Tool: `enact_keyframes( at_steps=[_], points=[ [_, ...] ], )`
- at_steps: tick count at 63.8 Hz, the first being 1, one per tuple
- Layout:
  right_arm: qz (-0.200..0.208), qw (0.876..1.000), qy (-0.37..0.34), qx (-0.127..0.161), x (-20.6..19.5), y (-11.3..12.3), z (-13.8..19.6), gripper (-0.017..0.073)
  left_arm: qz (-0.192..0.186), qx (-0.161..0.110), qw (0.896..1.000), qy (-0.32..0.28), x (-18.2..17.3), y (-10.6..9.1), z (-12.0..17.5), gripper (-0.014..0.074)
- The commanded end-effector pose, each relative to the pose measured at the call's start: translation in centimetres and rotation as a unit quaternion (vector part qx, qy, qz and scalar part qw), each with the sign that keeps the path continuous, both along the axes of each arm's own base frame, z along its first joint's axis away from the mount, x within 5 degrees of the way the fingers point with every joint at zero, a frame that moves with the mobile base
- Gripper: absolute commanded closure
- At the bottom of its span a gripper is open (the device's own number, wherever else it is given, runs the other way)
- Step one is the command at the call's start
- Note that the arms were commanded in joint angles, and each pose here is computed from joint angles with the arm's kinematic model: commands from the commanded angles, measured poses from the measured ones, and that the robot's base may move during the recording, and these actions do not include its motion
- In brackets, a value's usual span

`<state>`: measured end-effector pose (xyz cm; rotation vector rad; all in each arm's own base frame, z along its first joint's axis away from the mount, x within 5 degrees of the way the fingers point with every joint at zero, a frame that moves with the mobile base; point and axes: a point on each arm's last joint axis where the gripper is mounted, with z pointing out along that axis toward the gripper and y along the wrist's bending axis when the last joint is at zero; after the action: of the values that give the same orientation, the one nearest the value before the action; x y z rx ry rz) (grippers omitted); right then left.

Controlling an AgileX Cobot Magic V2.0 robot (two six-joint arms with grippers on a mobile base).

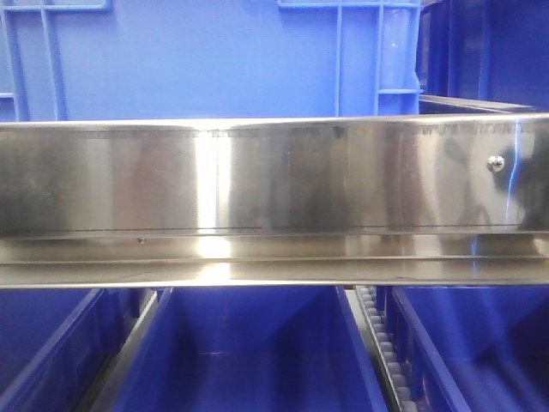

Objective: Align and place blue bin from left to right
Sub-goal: 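Close both grippers on the rim of the blue bin on the upper shelf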

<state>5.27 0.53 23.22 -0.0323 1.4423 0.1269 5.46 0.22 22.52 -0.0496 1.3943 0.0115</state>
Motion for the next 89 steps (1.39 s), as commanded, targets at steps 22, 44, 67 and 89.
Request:
enact_keyframes(
  at_steps=[22, 44, 67, 89],
  points=[
    [0.054, 0.997, -0.015, 0.048, -3.6, 0.5, 15.6, 0.0257, 0.004, 0.0, 1.0, 0.022, -2.9, 0.0, 13.8, 0.0228],
    [0.076, 0.995, 0.054, 0.033, 0.9, 1.3, 20.4, -0.0009, -0.027, -0.008, 0.998, 0.054, 1.1, -0.2, 21.1, 0.0091],
    [0.212, 0.962, 0.17, -0.031, 6.9, 5.5, 26.7, -0.0009, -0.078, 0.021, 0.978, 0.19, 8.0, -2.0, 25.0, 0.0091],
    [0.154, 0.935, 0.307, -0.086, 15.5, 9.6, 27.1, -0.0009, -0.074, 0.037, 0.955, 0.285, 15.5, -3.7, 28.1, 0.0096]
  ],
)
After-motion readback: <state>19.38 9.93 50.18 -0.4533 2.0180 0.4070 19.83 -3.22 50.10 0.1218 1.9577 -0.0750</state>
